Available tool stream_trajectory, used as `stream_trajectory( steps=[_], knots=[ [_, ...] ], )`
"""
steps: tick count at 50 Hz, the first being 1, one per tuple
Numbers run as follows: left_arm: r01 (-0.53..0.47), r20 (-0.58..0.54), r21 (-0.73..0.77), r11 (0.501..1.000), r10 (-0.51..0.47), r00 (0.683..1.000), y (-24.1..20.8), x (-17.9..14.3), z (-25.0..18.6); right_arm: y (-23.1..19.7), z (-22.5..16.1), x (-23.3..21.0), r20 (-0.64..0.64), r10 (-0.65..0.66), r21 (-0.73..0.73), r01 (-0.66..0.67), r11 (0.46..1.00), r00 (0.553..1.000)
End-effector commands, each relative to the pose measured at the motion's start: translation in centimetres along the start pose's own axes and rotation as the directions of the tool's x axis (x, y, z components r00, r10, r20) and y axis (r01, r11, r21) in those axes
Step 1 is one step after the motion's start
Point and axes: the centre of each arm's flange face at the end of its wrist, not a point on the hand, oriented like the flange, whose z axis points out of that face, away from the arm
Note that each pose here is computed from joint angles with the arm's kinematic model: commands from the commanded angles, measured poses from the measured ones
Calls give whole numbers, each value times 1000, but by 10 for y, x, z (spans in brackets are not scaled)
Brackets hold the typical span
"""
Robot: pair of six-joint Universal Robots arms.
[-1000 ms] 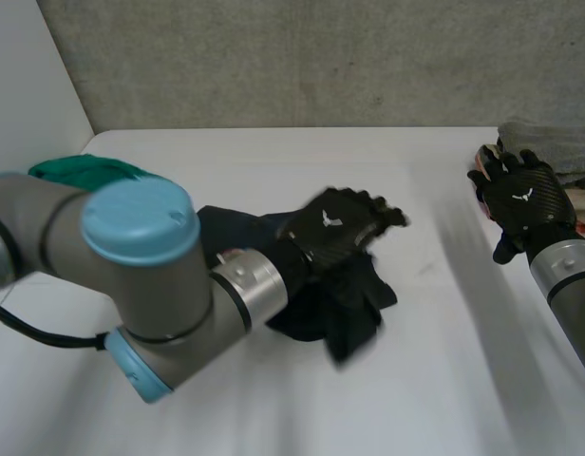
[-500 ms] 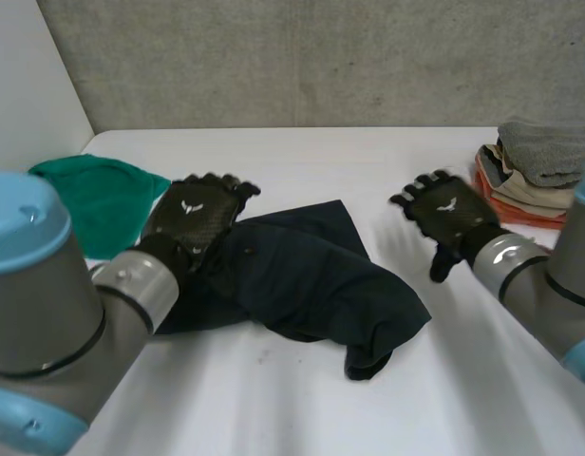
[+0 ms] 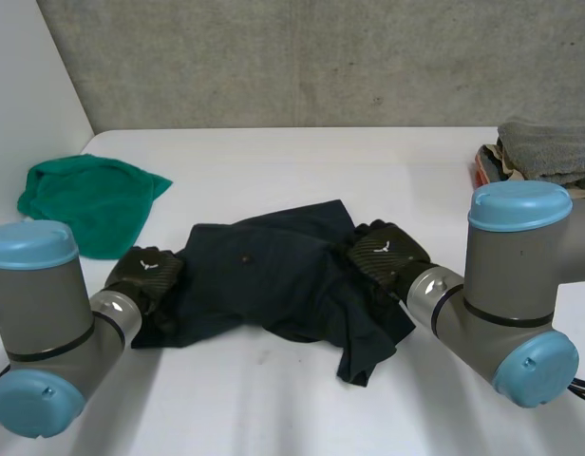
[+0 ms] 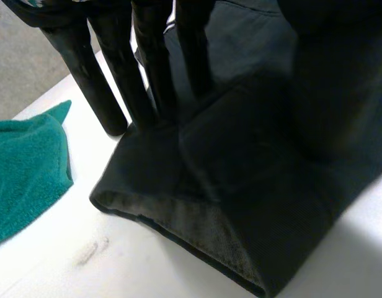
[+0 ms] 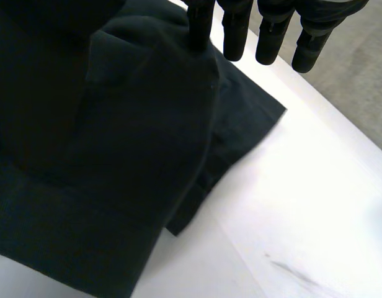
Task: Fold the laundry.
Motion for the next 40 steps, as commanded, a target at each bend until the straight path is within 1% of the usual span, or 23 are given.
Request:
stream_trajectory(
  steps=[1, 3, 4, 7, 8, 11, 12, 15, 16, 18, 19, 20, 22, 23, 26, 27, 29, 30, 33, 34, 37, 38, 40],
  knots=[
    [-39, 108, 182, 983, 19, 994, -40, -18, 22, 1, 0, 10, -63, 0, 1, 0, 1000, 998],
    [-68, 182, 279, 958, 17, 983, -68, -33, 24, -4, -5, 13, -75, -3, 20, 4, 1000, 997],
    [-98, 259, 378, 920, -4, 966, -99, -49, 20, -8, -8, 14, -81, -5, 32, 7, 999, 997],
    [-144, 353, 514, 846, -55, 934, -145, -72, 9, -20, -17, 19, -106, -6, 75, 14, 997, 994],
    [-164, 378, 589, 791, -90, 921, -172, -78, 1, -22, -18, 20, -111, -6, 82, 15, 996, 994],
    [-171, 372, 674, 719, -130, 919, -202, -79, -10, -26, -23, 30, -147, 0, 104, 16, 994, 989],
    [-164, 340, 728, 665, -143, 929, -221, -69, -19, -26, -25, 34, -158, 3, 107, 14, 994, 987],
    [-138, 287, 765, 629, -142, 947, -232, -56, -23, -22, -31, 48, -202, 17, 104, 4, 995, 979],
    [-102, 222, 779, 619, -120, 968, -232, -37, -21, -21, -32, 51, -208, 20, 101, 1, 995, 978],
    [-60, 141, 783, 619, -83, 987, -227, -16, -16, -15, -34, 59, -228, 31, 88, -11, 996, 973],
    [-12, 47, 783, 622, -40, 998, -219, 9, -12, -14, -34, 62, -238, 34, 86, -14, 996, 971],
    [12, -6, 782, 624, -12, 1000, -215, 23, -12, -12, -35, 65, -246, 38, 81, -18, 997, 969],
    [55, -107, 770, 636, 43, 993, -204, 49, -13, -5, -37, 78, -281, 51, 69, -33, 997, 958],
    [88, -189, 753, 652, 87, 978, -192, 67, -14, -1, -37, 83, -294, 55, 62, -38, 997, 954],
    [130, -306, 721, 680, 144, 941, -174, 94, -20, 10, -38, 103, -343, 73, 42, -62, 997, 936],
    [147, -377, 688, 711, 177, 909, -157, 109, -21, 12, -38, 108, -355, 77, 39, -67, 997, 932],
    [152, -418, 663, 733, 194, 887, -144, 120, -22, 17, -39, 120, -383, 84, 30, -79, 996, 920],
    [154, -466, 624, 766, 207, 860, -129, 134, -24, 19, -40, 124, -394, 85, 29, -81, 996, 915],
    [147, -517, 563, 813, 207, 831, -110, 150, -28, 24, -42, 140, -431, 90, 21, -90, 996, 898],
    [144, -553, 516, 845, 200, 809, -100, 159, -33, 26, -42, 144, -440, 91, 18, -92, 996, 893],
    [123, -602, 443, 888, 193, 774, -86, 168, -43, 28, -44, 155, -464, 88, 14, -91, 996, 881],
    [108, -626, 403, 909, 188, 757, -78, 169, -49, 29, -44, 156, -466, 89, 13, -94, 996, 880],
    [95, -641, 373, 923, 182, 746, -72, 169, -54, 27, -41, 157, -462, 86, 19, -86, 996, 883]
  ],
)
